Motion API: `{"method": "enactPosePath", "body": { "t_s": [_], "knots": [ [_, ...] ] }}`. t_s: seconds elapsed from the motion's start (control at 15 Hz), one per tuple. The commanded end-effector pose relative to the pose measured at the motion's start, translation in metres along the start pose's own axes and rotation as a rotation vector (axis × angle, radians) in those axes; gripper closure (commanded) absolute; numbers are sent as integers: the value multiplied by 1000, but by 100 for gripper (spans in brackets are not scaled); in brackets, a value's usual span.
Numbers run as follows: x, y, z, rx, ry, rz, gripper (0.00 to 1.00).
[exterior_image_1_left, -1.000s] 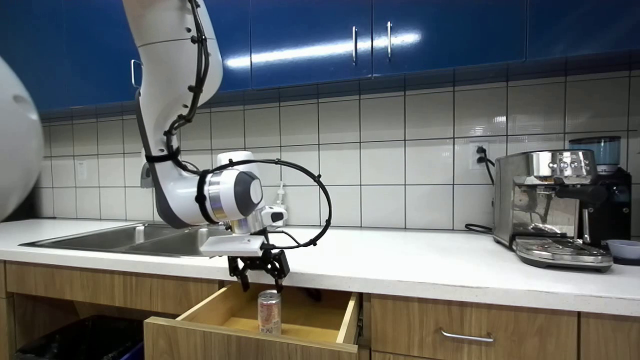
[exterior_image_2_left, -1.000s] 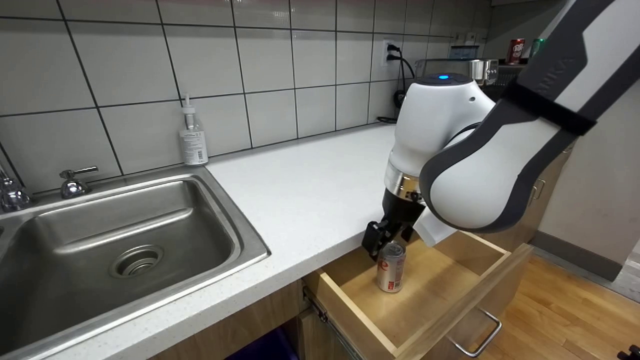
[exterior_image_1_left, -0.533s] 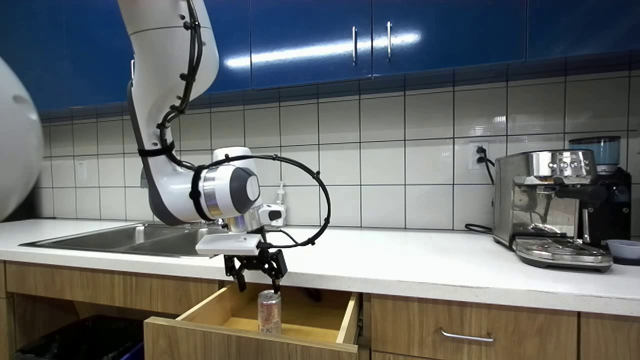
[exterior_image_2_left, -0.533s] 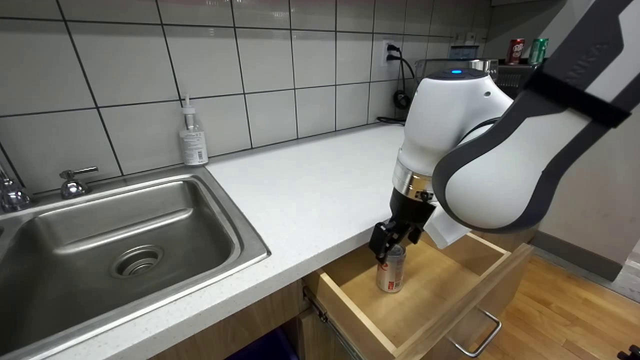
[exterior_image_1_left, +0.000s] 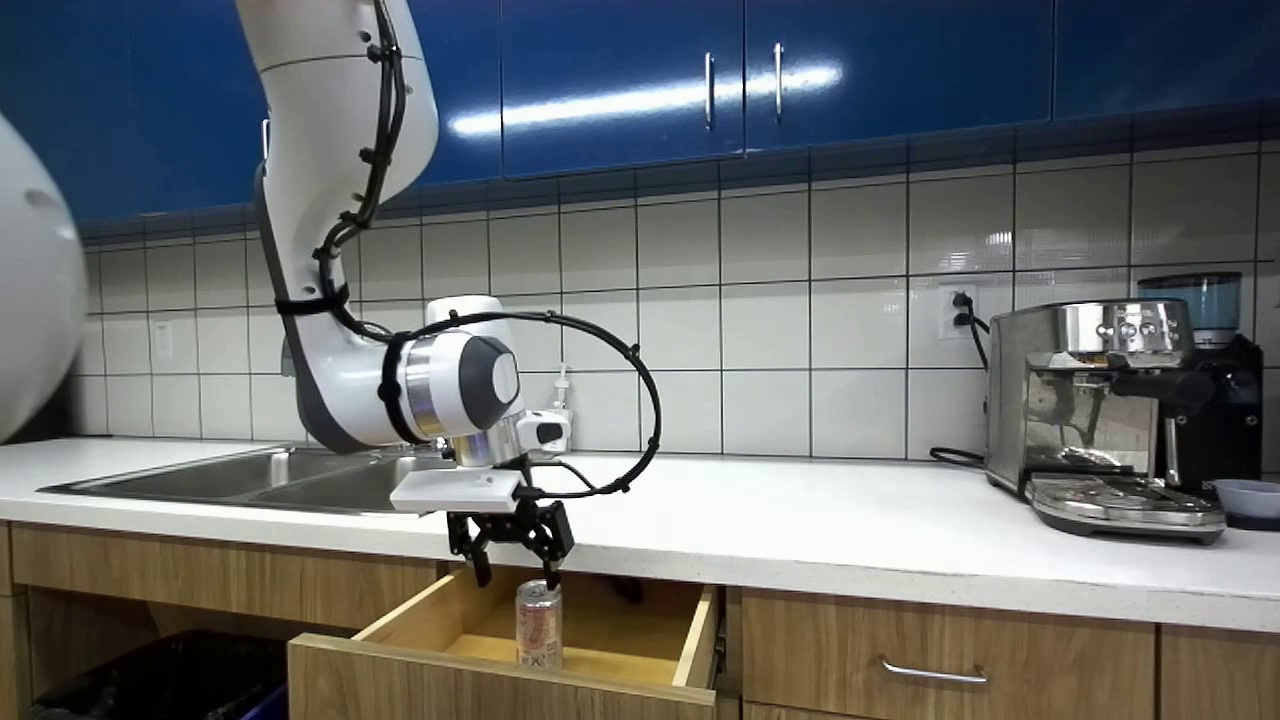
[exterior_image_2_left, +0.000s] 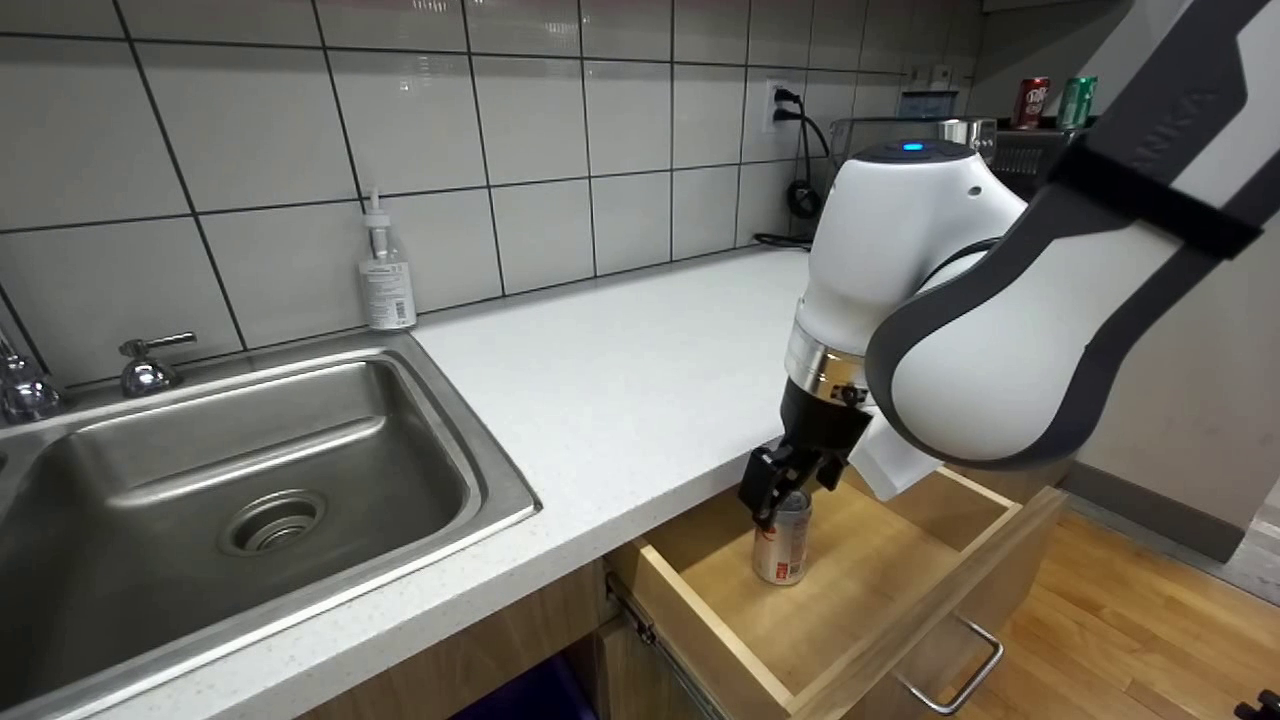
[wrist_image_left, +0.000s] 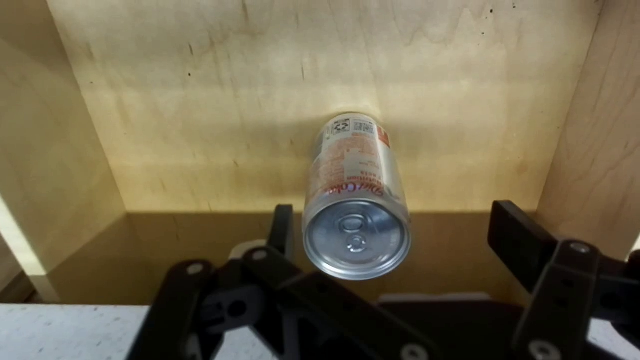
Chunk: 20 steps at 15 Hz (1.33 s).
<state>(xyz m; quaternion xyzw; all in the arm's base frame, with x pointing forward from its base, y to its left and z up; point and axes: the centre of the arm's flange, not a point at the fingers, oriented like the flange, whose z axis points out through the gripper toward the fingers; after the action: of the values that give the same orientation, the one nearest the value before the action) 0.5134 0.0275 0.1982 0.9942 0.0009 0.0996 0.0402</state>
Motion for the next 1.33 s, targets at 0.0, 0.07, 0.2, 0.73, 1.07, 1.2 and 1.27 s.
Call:
{"method": "enactPosePath", "body": {
  "t_s": [0.0, 0.07, 0.2, 0.73, 1.07, 1.2, 1.27],
  "knots": [
    [-18, -3, -15, 27, 10, -20, 0],
    [-22, -5, -16, 32, 5, -17, 0],
    [-34, -9, -17, 38, 7, -20, 0],
    [-68, -4, -40, 83, -2, -51, 0],
    [-85, -3, -51, 111, -22, -66, 0],
    [-88, -1, -55, 113, -31, -67, 0],
    [-90, 1, -57, 125, -41, -75, 0]
  ]
}}
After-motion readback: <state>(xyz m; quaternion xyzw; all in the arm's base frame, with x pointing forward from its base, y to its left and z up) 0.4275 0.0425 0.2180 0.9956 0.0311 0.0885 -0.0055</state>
